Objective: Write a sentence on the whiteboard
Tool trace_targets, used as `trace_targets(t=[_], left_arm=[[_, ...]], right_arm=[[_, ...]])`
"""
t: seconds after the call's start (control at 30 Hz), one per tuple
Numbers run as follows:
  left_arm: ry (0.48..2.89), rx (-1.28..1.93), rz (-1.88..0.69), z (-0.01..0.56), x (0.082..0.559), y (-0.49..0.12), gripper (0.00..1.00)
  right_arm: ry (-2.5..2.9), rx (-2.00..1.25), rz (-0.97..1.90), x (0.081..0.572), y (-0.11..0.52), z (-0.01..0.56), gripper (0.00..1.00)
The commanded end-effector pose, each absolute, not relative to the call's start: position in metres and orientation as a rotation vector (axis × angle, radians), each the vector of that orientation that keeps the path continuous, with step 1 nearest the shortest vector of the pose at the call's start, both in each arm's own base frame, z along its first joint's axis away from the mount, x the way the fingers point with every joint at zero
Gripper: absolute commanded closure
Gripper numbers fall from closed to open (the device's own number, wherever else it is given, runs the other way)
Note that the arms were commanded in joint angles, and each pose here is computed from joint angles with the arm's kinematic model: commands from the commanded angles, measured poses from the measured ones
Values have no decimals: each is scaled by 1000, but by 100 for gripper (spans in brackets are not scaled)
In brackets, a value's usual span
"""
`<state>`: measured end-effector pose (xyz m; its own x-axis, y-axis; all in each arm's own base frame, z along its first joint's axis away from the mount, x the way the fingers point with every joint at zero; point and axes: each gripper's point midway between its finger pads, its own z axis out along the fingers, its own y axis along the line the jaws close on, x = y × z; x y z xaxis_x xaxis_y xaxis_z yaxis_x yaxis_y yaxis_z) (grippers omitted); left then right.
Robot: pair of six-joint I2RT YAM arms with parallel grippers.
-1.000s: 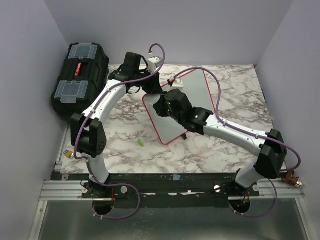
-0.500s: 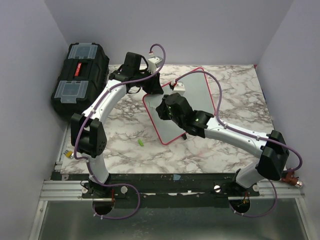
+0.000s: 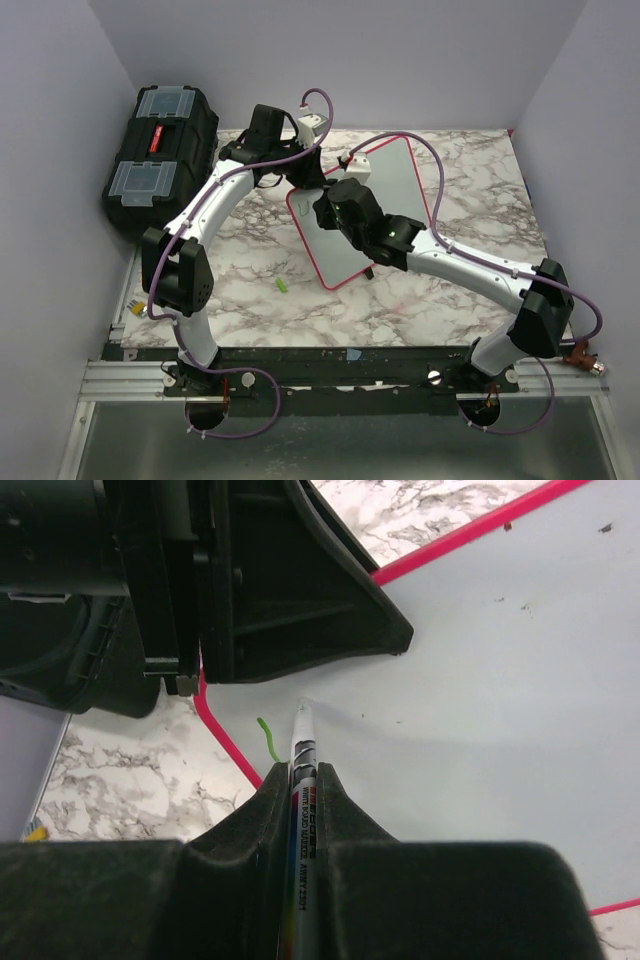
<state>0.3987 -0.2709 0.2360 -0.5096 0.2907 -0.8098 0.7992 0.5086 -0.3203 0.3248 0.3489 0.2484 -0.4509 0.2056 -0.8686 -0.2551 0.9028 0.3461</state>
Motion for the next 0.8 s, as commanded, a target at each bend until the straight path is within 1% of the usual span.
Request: trace_targets(t=[0.0,0.37,0.77], left_arm=[[1934,940,-852,269,396,-271,100],[1927,947,-852,270,395,-271,100],[1921,950,-851,271,395,-271,100]], right_arm=[[1941,-20,467,339,350,251,99],[1968,-40,460,337,352,238,99],[2028,-81,415,327,342,209,99]])
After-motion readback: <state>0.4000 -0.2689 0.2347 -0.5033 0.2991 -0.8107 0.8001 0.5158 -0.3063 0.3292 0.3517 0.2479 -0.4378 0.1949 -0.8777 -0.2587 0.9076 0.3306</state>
